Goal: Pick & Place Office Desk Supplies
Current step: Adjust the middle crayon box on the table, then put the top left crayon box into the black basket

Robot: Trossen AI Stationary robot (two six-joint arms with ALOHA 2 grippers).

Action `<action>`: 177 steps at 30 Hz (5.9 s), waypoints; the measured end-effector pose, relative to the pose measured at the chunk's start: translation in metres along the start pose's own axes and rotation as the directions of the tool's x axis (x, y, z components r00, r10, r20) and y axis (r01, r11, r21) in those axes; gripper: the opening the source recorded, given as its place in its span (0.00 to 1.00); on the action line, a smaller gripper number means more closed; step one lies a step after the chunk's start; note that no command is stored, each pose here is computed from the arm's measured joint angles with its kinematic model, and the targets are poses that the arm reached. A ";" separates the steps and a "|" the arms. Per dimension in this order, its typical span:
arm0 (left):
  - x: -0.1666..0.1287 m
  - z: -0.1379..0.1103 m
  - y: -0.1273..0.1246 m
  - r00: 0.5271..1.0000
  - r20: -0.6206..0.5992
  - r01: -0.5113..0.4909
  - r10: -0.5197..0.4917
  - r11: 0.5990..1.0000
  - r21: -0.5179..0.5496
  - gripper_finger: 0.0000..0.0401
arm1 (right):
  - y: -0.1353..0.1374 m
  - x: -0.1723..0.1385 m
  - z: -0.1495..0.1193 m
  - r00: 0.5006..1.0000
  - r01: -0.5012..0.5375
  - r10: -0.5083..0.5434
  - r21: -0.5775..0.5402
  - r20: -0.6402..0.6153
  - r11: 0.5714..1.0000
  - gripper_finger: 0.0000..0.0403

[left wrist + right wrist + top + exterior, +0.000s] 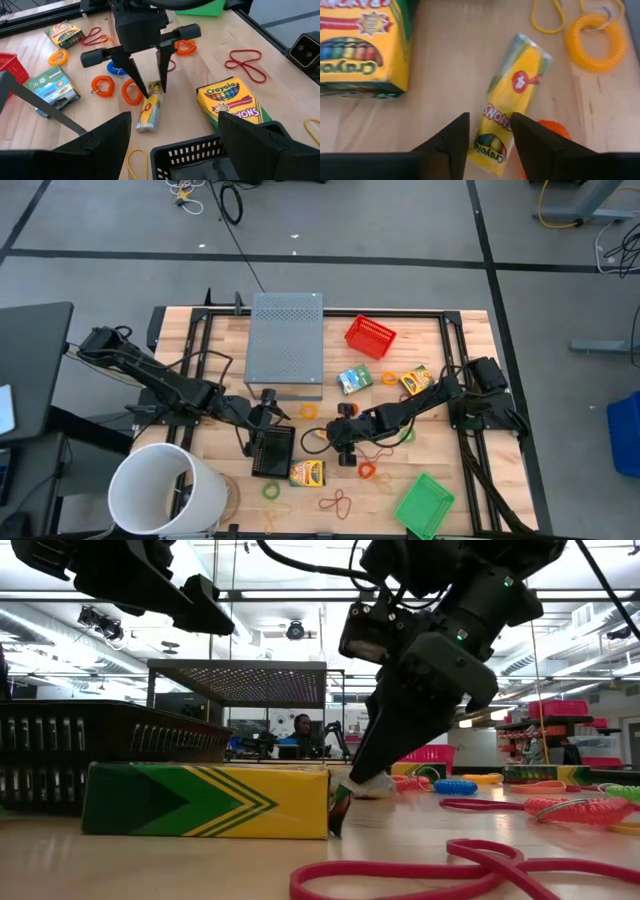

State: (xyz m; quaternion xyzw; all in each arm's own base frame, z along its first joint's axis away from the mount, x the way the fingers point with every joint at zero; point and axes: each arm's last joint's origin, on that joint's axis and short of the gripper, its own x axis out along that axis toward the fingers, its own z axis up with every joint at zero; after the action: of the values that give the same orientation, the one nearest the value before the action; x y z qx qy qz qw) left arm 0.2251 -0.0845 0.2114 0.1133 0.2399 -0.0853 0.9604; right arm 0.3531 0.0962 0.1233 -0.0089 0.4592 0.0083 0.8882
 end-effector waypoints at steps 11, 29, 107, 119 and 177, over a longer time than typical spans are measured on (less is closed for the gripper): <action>0.000 0.005 0.001 0.999 0.046 -0.011 0.011 1.000 0.003 0.76 | 0.004 0.000 0.000 1.000 -0.003 0.003 -0.022 0.009 1.000 0.04; 0.000 0.003 -0.001 0.999 0.037 0.036 -0.035 0.999 -0.012 0.76 | 0.027 -0.015 0.003 0.990 -0.122 0.131 -0.151 0.052 0.981 0.44; -0.041 -0.075 0.010 0.882 0.403 -0.229 0.244 0.970 -0.085 0.76 | -0.083 -0.011 -0.010 0.840 0.473 -0.494 -0.141 -0.225 0.869 0.41; -0.041 -0.075 0.009 0.883 0.404 -0.225 0.240 0.971 -0.086 0.76 | -0.068 -0.012 -0.010 0.833 0.509 -0.518 -0.099 -0.193 0.855 0.01; -0.039 -0.078 0.007 0.905 0.384 -0.177 0.182 0.983 -0.049 0.76 | 0.034 -0.020 0.054 0.929 0.165 -0.303 -0.495 -0.212 0.853 0.54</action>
State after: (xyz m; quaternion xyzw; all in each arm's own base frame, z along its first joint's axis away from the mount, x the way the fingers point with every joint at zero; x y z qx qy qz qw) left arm 0.1582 -0.0533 0.1650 0.1097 0.0346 -0.0158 0.9932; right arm 0.3849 0.1318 0.1701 -0.2807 0.5607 0.0085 0.7789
